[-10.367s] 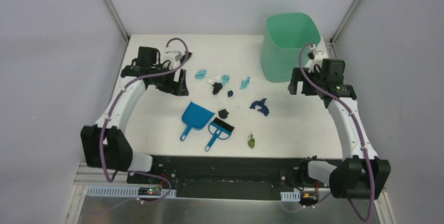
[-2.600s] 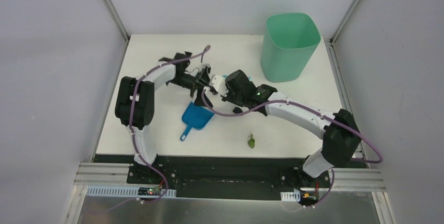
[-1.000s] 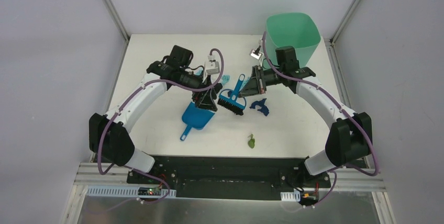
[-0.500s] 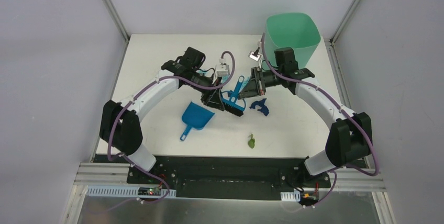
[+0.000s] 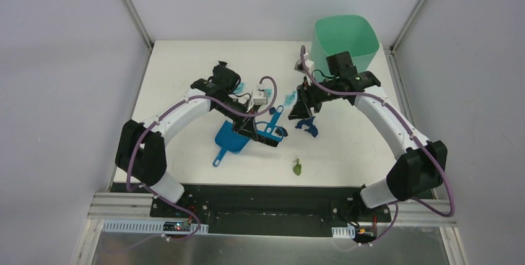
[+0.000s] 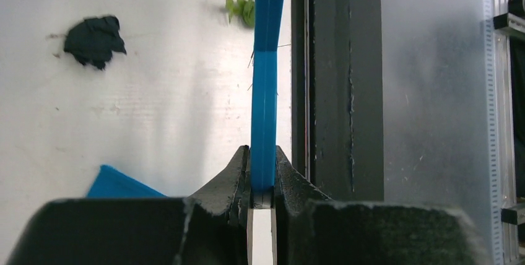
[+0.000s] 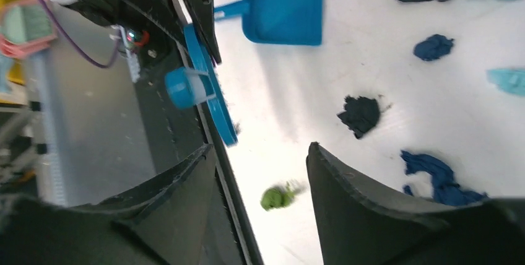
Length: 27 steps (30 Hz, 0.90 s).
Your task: Sweep away the paper scraps from the table
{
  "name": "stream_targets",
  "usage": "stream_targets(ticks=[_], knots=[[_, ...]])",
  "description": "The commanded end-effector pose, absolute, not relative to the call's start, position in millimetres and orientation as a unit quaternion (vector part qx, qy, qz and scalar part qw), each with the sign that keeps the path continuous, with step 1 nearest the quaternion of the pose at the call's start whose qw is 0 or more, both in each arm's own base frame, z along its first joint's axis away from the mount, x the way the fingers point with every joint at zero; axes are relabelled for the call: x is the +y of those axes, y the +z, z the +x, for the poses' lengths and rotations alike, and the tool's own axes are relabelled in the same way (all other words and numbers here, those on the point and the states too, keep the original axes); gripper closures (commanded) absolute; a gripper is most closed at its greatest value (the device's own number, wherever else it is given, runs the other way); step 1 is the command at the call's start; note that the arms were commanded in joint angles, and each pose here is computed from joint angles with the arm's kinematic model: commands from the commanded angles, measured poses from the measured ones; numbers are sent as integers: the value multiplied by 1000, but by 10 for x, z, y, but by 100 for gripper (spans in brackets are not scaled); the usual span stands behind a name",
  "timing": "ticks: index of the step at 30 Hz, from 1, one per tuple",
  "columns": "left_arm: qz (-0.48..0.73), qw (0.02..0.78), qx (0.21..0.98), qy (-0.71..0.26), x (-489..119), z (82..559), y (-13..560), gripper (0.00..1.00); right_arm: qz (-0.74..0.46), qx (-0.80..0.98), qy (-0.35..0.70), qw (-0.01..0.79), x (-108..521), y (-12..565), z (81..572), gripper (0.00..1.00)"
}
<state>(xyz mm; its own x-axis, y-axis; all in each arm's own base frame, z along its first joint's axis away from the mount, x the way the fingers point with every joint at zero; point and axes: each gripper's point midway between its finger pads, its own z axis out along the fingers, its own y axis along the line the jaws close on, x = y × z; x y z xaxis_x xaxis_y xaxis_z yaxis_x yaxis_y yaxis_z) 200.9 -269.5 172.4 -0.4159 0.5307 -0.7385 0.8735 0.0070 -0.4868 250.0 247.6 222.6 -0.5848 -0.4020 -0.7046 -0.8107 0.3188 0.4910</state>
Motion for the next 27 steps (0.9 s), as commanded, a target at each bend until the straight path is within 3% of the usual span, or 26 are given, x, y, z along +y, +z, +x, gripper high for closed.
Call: stream_targets(ticks=[1, 6, 20, 27], knots=[[554, 195, 667, -459, -2601, 1910, 1690, 100, -478, 748, 369, 274, 2274, 2316, 2365, 39], [565, 170, 665, -459, -2640, 1806, 1657, 100, -520, 731, 375, 233, 2427, 2236, 2200, 38], [532, 142, 654, -519, -2828, 1731, 1834, 100, -483, 687, 486, 239, 2803, 2521, 2195, 36], [526, 131, 656, -526, -2838, 1719, 1820, 100, -467, 696, 487, 246, 2836, 2538, 2253, 43]])
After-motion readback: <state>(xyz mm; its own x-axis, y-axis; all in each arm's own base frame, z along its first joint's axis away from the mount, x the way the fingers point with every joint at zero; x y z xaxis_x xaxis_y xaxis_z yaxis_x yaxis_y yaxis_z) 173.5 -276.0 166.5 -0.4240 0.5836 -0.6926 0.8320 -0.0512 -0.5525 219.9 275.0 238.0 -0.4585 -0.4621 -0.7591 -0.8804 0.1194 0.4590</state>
